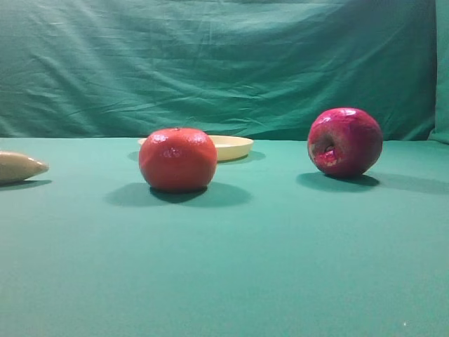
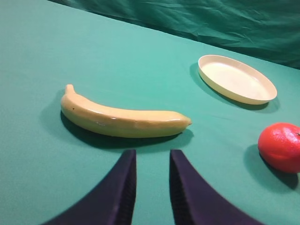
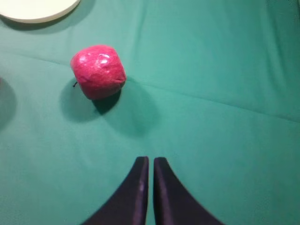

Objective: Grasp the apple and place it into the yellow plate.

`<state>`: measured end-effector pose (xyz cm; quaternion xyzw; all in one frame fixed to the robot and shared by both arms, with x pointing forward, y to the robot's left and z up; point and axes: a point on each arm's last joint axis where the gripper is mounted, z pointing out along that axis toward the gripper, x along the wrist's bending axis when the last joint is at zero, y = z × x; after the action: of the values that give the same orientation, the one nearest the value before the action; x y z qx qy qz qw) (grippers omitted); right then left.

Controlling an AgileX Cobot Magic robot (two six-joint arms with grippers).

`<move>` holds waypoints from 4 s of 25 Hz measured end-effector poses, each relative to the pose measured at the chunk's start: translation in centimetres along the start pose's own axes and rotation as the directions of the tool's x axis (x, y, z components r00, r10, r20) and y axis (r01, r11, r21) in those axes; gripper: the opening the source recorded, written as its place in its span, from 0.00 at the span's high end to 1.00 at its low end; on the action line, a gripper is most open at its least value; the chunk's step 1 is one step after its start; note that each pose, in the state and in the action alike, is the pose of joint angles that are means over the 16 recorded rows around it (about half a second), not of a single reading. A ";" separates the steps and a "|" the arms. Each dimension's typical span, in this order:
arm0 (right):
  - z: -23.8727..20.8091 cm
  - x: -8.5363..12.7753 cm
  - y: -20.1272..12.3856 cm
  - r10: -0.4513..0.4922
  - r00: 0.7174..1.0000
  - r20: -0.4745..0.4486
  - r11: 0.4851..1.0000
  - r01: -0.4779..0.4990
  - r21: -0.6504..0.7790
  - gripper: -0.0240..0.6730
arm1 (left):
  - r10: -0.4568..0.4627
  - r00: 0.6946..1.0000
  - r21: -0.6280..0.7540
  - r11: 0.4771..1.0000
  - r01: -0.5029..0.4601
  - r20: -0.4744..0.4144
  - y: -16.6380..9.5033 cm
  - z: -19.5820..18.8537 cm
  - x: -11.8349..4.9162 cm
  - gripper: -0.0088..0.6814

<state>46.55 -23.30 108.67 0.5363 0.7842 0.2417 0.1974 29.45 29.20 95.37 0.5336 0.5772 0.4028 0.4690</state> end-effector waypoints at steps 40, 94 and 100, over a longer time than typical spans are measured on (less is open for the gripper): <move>17.4 4.6 7.8 -0.087 0.996 -0.005 0.982 0.087 0.168 0.31 | 0.000 1.000 0.000 1.000 0.000 0.000 0.0 0.0 0.0 0.76; -14.0 4.3 7.8 -0.103 0.992 -0.069 0.865 0.055 -0.499 0.97 | 0.000 1.000 0.000 1.000 0.000 0.000 0.0 0.0 0.0 0.76; -15.7 3.1 -0.1 -0.104 0.992 -0.075 0.809 0.041 -0.587 0.97 | 0.000 1.000 0.000 1.000 0.000 0.000 0.0 0.0 0.0 0.76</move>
<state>36.45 -23.02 121.08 0.4063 0.7012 0.4903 0.3208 29.45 29.20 95.37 0.5336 0.5772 0.4028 0.4690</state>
